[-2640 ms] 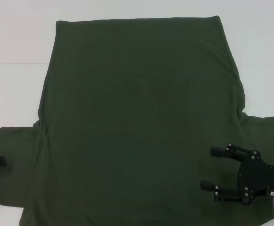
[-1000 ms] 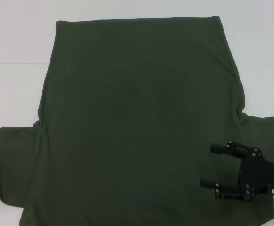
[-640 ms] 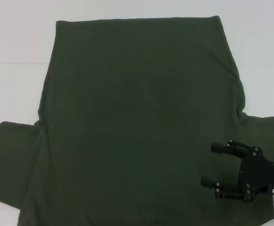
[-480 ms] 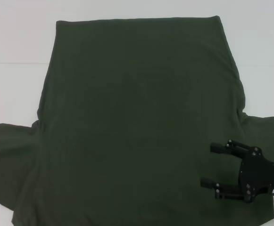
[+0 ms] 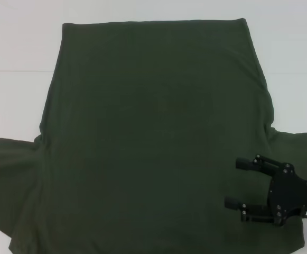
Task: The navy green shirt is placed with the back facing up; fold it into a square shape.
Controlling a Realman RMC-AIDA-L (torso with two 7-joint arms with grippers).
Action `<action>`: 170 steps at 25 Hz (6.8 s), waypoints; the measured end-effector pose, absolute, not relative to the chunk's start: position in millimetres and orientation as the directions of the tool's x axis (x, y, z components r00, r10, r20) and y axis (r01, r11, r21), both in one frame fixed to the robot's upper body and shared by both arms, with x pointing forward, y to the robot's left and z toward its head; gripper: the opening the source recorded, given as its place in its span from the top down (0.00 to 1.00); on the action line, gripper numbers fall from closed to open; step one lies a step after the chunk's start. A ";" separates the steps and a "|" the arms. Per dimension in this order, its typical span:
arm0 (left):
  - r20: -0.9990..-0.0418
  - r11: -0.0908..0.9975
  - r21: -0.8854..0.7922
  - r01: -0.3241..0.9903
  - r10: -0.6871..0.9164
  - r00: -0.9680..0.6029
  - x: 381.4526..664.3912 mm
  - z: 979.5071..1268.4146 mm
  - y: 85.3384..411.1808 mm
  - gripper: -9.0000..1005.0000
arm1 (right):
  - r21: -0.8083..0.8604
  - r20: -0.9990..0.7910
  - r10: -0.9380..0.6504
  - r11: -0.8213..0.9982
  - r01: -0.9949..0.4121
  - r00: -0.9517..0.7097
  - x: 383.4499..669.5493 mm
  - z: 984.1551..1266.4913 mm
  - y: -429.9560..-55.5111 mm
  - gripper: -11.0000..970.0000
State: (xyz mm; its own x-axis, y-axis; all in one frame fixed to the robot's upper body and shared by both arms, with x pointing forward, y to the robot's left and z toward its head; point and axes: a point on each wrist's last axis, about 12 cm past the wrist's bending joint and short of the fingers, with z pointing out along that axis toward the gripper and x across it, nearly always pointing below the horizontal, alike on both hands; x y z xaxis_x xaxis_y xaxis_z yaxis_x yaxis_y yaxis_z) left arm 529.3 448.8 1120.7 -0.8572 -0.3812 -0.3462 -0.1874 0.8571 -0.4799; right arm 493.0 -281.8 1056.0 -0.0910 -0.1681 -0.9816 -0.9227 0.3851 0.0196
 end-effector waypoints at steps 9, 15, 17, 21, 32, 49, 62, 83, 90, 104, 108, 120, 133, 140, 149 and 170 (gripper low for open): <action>-0.316 0.836 -0.527 -0.152 -0.359 -0.878 538.0 1130.2 435.3 0.97 | 0.015 -0.982 -0.169 0.384 -0.923 -0.086 493.8 1056.2 -280.5 0.06; -0.275 0.807 -0.581 -0.111 -0.323 -0.906 555.5 1144.6 410.3 0.97 | 0.017 -0.982 -0.167 0.382 -0.924 -0.087 494.0 1056.1 -280.1 0.06; -0.264 0.795 -0.598 -0.102 -0.315 -0.912 560.6 1148.2 402.7 0.97 | 0.018 -0.982 -0.166 0.382 -0.924 -0.088 493.8 1055.9 -279.9 0.06; -0.260 0.757 -0.651 -0.059 -0.295 -0.919 569.2 1152.8 383.2 0.97 | 0.021 -0.982 -0.165 0.382 -0.924 -0.090 493.5 1055.5 -279.6 0.06; -0.183 0.674 -0.738 -0.044 -0.263 -0.947 578.4 1126.7 339.4 0.97 | 0.022 -0.983 -0.162 0.380 -0.925 -0.090 493.0 1055.2 -278.8 0.06; -0.161 0.631 -0.776 -0.015 -0.220 -0.962 574.4 1110.7 326.8 0.85 | 0.023 -0.983 -0.159 0.383 -0.923 -0.090 492.6 1055.0 -279.1 0.06; -0.327 0.633 -0.760 0.149 -0.174 -0.929 570.8 1118.1 341.2 0.82 | 0.021 -0.984 -0.156 0.385 -0.923 -0.088 493.1 1055.8 -279.6 0.06; -0.433 0.629 -0.713 0.311 -0.046 -0.900 557.6 1112.8 339.8 0.47 | 0.014 -0.987 -0.138 0.409 -0.912 -0.077 495.7 1058.0 -281.0 0.06; -0.614 0.531 -0.621 0.577 0.130 -0.779 546.6 1114.2 325.3 0.31 | 0.016 -0.991 -0.109 0.455 -0.890 -0.073 496.3 1059.8 -286.8 0.06; -0.896 0.403 -0.283 0.871 0.214 -0.390 504.5 1108.2 329.9 0.16 | 0.462 -0.861 0.112 0.581 -0.670 -0.496 507.3 1088.1 -336.8 0.06; -0.921 0.364 -0.218 0.905 0.231 -0.315 494.5 1103.5 328.1 0.16 | 0.586 -0.712 0.150 0.665 -0.463 -0.686 510.3 1100.5 -367.4 0.07; -0.910 0.263 -0.219 0.940 0.292 -0.294 495.1 1100.9 310.7 0.16 | 0.555 -0.376 0.228 0.831 -0.021 -0.898 513.9 1155.4 -415.2 0.08; -0.902 0.235 -0.232 0.944 0.311 -0.299 495.6 1100.5 305.9 0.16 | 0.497 -0.269 0.229 0.865 0.068 -0.936 527.2 1131.5 -406.9 0.09; -0.903 0.234 -0.233 0.944 0.309 -0.300 495.2 1100.5 306.1 0.16 | 0.494 -0.247 0.211 0.867 0.065 -0.946 537.0 1120.0 -399.1 0.09; -0.903 0.233 -0.234 0.944 0.308 -0.300 495.5 1100.5 305.6 0.16 | 0.489 -0.242 0.196 0.871 0.055 -0.950 543.1 1114.3 -392.7 0.10; -0.900 0.236 -0.248 0.940 0.303 -0.314 495.3 1100.1 304.5 0.16 | 0.478 -0.233 0.184 0.877 0.052 -0.955 548.8 1103.5 -386.9 0.11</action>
